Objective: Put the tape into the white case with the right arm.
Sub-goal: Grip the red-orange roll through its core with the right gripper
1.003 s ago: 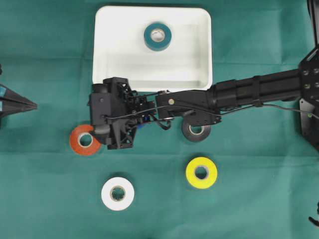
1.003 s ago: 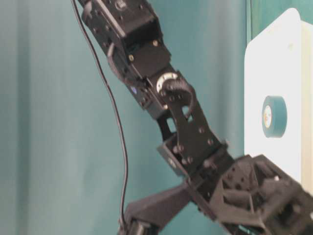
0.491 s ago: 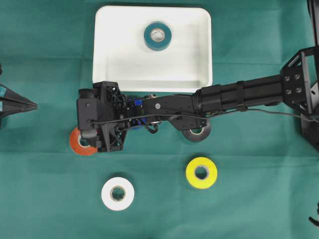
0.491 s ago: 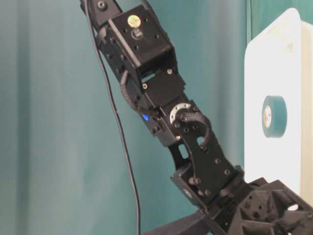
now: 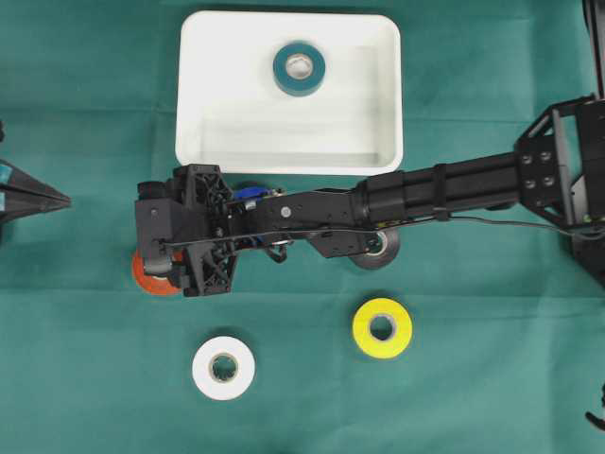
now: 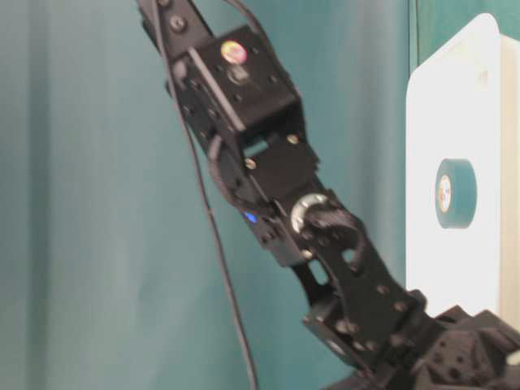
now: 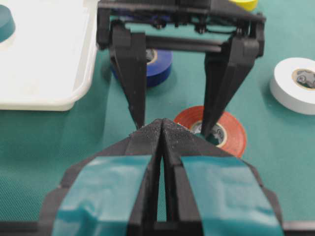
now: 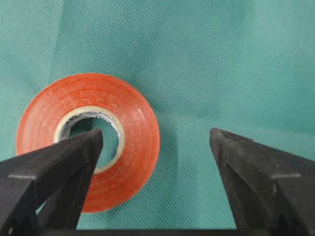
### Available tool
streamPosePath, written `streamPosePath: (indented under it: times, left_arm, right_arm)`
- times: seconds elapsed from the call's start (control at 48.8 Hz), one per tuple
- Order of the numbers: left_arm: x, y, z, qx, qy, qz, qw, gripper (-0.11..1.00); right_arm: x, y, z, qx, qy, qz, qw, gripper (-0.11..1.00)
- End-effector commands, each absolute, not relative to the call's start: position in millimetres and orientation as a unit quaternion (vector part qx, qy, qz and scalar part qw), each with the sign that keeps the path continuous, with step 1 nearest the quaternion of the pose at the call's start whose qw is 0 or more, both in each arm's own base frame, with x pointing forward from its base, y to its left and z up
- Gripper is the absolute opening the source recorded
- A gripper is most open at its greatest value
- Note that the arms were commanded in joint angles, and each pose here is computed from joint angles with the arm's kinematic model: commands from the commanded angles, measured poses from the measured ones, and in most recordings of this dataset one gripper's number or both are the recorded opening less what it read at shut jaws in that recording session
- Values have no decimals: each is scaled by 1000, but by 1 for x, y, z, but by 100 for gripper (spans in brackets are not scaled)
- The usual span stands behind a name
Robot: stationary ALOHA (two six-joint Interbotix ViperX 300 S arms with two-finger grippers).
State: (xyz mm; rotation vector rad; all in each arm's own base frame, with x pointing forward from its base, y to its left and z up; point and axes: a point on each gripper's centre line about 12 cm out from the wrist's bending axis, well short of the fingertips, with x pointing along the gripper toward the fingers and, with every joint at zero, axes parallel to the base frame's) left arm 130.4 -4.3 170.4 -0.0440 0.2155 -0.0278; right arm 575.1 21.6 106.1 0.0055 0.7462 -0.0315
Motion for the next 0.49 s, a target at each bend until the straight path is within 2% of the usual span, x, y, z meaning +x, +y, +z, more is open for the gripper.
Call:
streamPosePath:
  times: [0.0,0.287,0.328,0.41,0.471]
  left_arm:
    - [132,-4,175,-22,101,-12,995,0]
    - [132,-4,175,-22,101,-12,995,0]
    - [132,-4,175,-22,101,-12,995,0]
    - [132,-4,175,-22,101,-12,995,0]
    - [132,-4,175,-22,101,-12,995,0]
  right_arm:
    - [584,21,126,5,345,-18,938,62]
    - [587,16,121,5,354,-24,935,58]
    - [587,17,122,5,353,-23,935,52]
    - [587,18,122,5,353,-23,935,29]
    - [587,18,122,5,353,-23,935,17]
